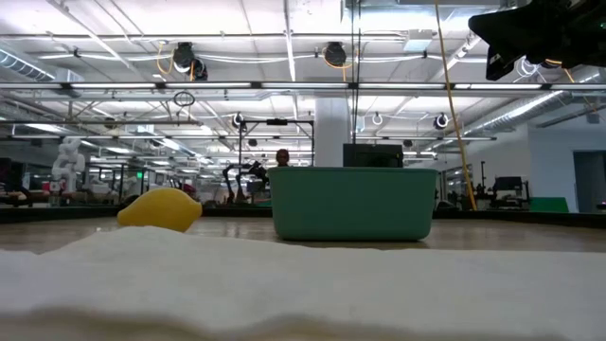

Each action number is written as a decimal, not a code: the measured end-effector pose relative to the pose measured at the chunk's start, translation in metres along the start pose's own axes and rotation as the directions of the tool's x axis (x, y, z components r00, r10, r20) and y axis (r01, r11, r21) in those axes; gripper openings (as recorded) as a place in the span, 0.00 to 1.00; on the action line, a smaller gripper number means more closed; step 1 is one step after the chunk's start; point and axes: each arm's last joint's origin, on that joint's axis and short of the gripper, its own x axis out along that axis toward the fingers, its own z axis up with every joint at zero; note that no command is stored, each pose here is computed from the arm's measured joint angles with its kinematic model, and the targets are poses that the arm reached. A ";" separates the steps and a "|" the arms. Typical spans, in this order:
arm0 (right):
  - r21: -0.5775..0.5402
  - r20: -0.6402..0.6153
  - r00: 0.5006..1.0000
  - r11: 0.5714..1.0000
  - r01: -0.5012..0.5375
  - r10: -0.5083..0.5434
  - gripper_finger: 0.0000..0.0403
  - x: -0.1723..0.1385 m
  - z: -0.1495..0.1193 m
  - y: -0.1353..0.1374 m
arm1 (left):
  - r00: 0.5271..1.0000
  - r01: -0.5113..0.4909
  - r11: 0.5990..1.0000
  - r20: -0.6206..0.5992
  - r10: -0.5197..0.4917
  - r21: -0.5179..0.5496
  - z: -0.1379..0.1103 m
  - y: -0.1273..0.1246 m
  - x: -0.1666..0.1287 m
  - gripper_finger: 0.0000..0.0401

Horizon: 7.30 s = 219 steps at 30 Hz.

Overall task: Pick and placing Produce into tupperware
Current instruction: Put the lemon into the bin

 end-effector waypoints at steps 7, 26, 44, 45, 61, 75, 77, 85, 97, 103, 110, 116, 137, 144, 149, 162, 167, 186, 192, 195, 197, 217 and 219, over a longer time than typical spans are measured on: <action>0.000 0.000 1.000 1.000 0.000 0.000 0.00 0.000 0.000 0.000 | 1.000 0.000 1.000 -0.001 0.000 0.000 0.000 0.000 0.000 0.71; 0.001 -0.001 1.000 1.000 0.000 0.000 0.00 0.000 0.000 0.000 | 0.980 -0.145 0.983 -0.154 0.127 -0.113 0.012 0.006 0.059 0.72; 0.001 -0.005 1.000 1.000 0.000 0.000 0.00 0.000 0.000 0.000 | 0.945 -0.288 0.933 -0.224 0.240 -0.216 0.022 0.011 0.106 0.72; 0.001 -0.005 1.000 1.000 0.000 0.000 0.00 0.000 -0.001 0.000 | 0.947 -0.285 0.933 -0.219 0.237 -0.221 0.022 0.011 0.107 0.72; 0.002 -0.021 1.000 1.000 0.000 0.000 0.00 0.000 -0.002 0.000 | 0.937 -0.266 0.928 -0.296 0.186 -0.261 -0.005 0.014 0.144 0.72; 0.002 -0.030 1.000 1.000 0.000 0.000 0.00 0.000 -0.003 0.000 | 0.968 -0.106 0.952 -0.248 0.033 -0.287 -0.013 0.021 0.171 0.72; 0.002 -0.033 0.999 1.000 0.000 0.000 0.00 0.000 -0.003 0.000 | 0.969 -0.105 0.953 -0.244 0.034 -0.285 -0.013 0.022 0.170 0.72; 0.002 -0.037 0.999 1.000 0.000 0.000 0.00 0.000 -0.004 0.000 | 0.973 -0.111 0.959 -0.227 0.051 -0.261 -0.011 0.025 0.170 0.72; 0.002 -0.043 0.999 1.000 0.000 0.000 0.00 0.000 -0.004 0.000 | 0.974 -0.120 0.956 -0.218 0.061 -0.266 -0.018 0.028 0.180 0.72; -0.002 -0.043 0.999 1.000 0.000 0.000 0.00 0.000 -0.004 0.000 | 0.979 -0.081 0.965 -0.201 0.030 -0.248 -0.029 0.028 0.193 0.72; -0.006 -0.044 0.999 1.000 0.000 0.000 0.00 0.000 -0.004 0.000 | 0.980 -0.064 0.980 -0.198 0.027 -0.187 -0.030 0.027 0.194 0.72; -0.006 -0.045 0.999 1.000 0.000 0.000 0.00 0.000 -0.004 0.000 | 0.981 -0.082 0.977 -0.191 0.044 -0.197 -0.029 0.032 0.194 0.72; -0.006 -0.044 0.999 1.000 0.000 0.000 0.00 0.000 -0.004 0.000 | 0.980 -0.101 0.952 -0.193 0.045 -0.289 -0.028 0.035 0.194 0.72; -0.006 -0.044 0.999 1.000 0.000 0.000 0.00 0.000 -0.004 0.000 | 0.977 -0.123 0.944 -0.206 0.061 -0.305 -0.034 0.037 0.198 0.72; -0.006 -0.043 0.999 1.000 0.000 0.000 0.00 0.000 -0.004 0.000 | 0.976 -0.125 0.944 -0.207 0.062 -0.304 -0.038 0.039 0.202 0.72; -0.006 -0.044 0.999 1.000 0.000 0.000 0.00 0.000 -0.004 0.000 | 0.986 -0.083 0.950 -0.161 0.035 -0.301 -0.054 0.051 0.219 0.72; -0.006 -0.044 0.999 1.000 0.000 0.000 0.00 0.000 -0.004 0.000 | 0.985 -0.081 0.969 -0.164 0.043 -0.233 -0.055 0.053 0.219 0.72; -0.006 -0.044 0.999 1.000 0.000 0.000 0.00 0.000 -0.004 0.000 | 0.985 -0.070 0.975 -0.167 0.034 -0.213 -0.054 0.055 0.218 0.53; -0.006 -0.044 0.999 1.000 0.000 0.000 0.00 0.000 -0.004 0.000 | 0.985 -0.069 0.976 -0.169 0.034 -0.205 -0.054 0.055 0.218 0.57; -0.006 -0.044 0.999 1.000 0.000 0.000 0.00 0.000 -0.004 0.000 | 0.985 -0.067 0.978 -0.169 0.034 -0.198 -0.054 0.055 0.218 0.53; -0.006 -0.044 0.999 1.000 0.000 0.000 0.00 0.000 -0.004 0.000 | 0.985 -0.059 0.978 -0.170 0.025 -0.201 -0.054 0.056 0.218 0.50; -0.006 -0.044 0.999 1.000 0.000 0.000 0.00 0.000 -0.004 0.000 | 0.983 -0.049 0.989 -0.182 0.023 -0.138 -0.033 0.051 0.198 0.51; -0.006 -0.044 0.999 1.000 0.000 0.000 0.00 0.000 -0.004 0.000 | 0.983 -0.063 0.991 -0.180 0.040 -0.121 -0.027 0.050 0.193 0.52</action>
